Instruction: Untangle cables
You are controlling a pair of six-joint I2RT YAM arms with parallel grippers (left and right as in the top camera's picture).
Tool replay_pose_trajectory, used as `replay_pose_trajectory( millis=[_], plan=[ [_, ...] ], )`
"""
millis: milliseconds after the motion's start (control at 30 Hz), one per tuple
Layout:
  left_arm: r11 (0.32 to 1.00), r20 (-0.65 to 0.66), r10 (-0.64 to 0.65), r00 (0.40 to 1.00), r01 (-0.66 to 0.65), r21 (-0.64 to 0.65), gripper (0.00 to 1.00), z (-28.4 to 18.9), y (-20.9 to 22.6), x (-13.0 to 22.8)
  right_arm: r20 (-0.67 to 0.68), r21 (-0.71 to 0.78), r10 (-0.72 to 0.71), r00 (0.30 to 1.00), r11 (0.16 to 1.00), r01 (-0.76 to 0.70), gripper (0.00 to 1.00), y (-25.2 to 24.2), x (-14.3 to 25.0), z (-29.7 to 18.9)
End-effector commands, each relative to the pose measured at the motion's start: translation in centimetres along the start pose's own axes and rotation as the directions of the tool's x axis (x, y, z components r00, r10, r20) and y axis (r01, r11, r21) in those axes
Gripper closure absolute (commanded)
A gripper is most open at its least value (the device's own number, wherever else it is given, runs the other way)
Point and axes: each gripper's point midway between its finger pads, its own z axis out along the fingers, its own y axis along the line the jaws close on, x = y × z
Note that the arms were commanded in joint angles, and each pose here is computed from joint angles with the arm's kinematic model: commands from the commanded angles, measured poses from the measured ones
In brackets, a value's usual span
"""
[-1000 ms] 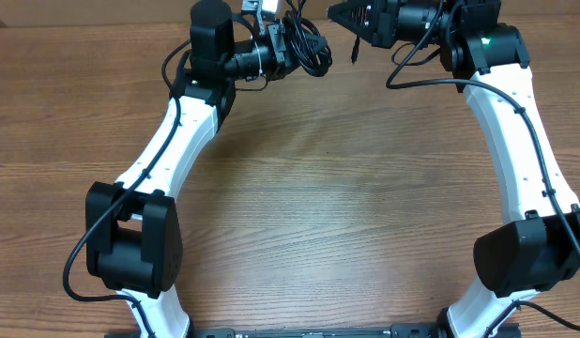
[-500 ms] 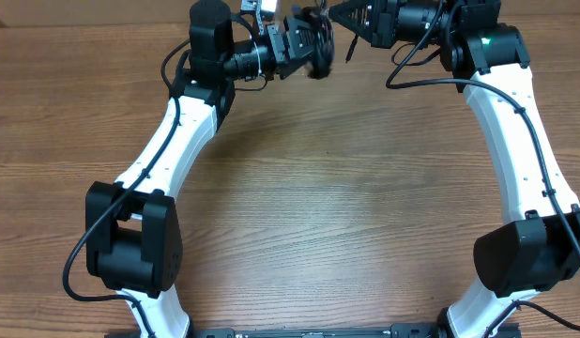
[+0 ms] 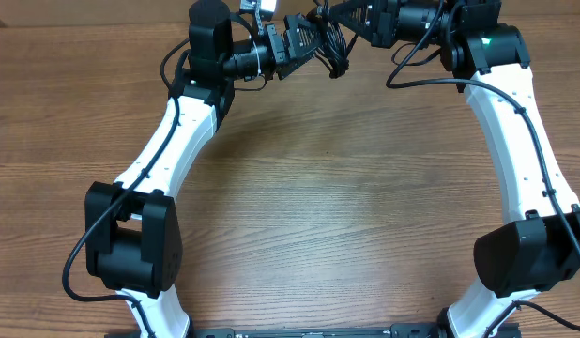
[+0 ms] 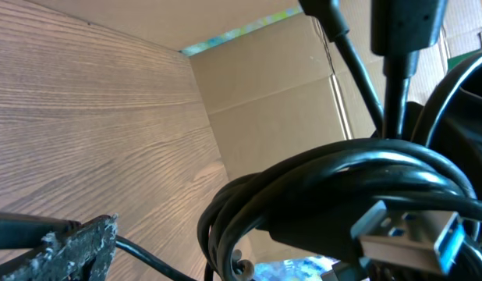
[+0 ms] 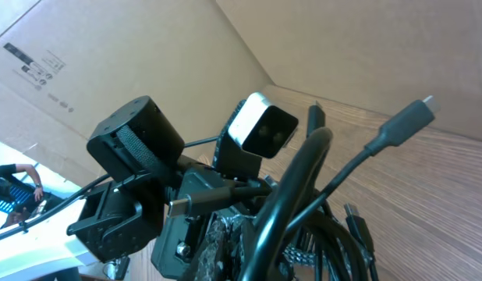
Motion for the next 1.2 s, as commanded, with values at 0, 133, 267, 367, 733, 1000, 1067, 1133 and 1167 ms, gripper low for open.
replay_pose_trajectory(
  millis=[0, 133, 267, 367, 733, 1000, 1067, 1133, 1167],
  plan=[
    [0.998, 0.0, 0.067, 0.998, -0.067, 0.017, 0.0, -0.4, -0.9, -0.3, 0.01, 0.043, -0.001, 1.0, 0.999, 0.0, 0.96, -0.6, -0.3, 0.0],
    [0.997, 0.008, 0.073, 0.997, -0.073, 0.014, 0.0, -0.7, -0.8, -0.6, 0.011, 0.094, 0.013, 1.0, 0.995, -0.014, 0.96, -1.5, -0.1, -0.1],
    [0.997, 0.018, 0.072, 0.997, -0.072, 0.008, 0.0, -1.1, -0.5, -1.0, 0.014, 0.126, 0.02, 1.0, 0.992, -0.022, 0.96, -2.1, 0.0, -0.2],
    [0.997, 0.028, 0.081, 0.996, -0.081, 0.001, 0.0, -1.6, -0.3, -1.4, 0.016, 0.158, 0.029, 0.999, 0.987, -0.031, 0.96, -2.7, 0.1, -0.3],
    [0.993, 0.032, 0.115, 0.993, -0.114, -0.032, 0.03, -2.3, 0.8, -1.6, -0.01, 0.181, 0.042, 0.999, 0.983, -0.04, 0.96, -3.1, 0.9, -0.3],
    [0.993, 0.044, 0.113, 0.993, -0.111, -0.047, 0.04, -2.3, 1.1, -1.8, -0.039, 0.189, 0.07, 0.997, 0.98, -0.061, 0.96, -3.3, 1.9, -0.3],
    [0.992, 0.048, 0.115, 0.992, -0.113, -0.052, 0.04, -2.3, 1.1, -1.9, -0.045, 0.191, 0.077, 0.996, 0.979, -0.067, 0.96, -3.3, 2.1, -0.4],
    [0.992, 0.048, 0.118, 0.992, -0.115, -0.053, 0.04, -2.3, 1.2, -1.9, -0.048, 0.194, 0.083, 0.995, 0.978, -0.072, 0.96, -3.4, 2.3, -0.4],
    [0.991, 0.048, 0.125, 0.991, -0.123, -0.055, 0.04, -2.3, 1.2, -1.9, -0.05, 0.196, 0.087, 0.995, 0.978, -0.076, 0.96, -3.4, 2.3, -0.4]
  ],
)
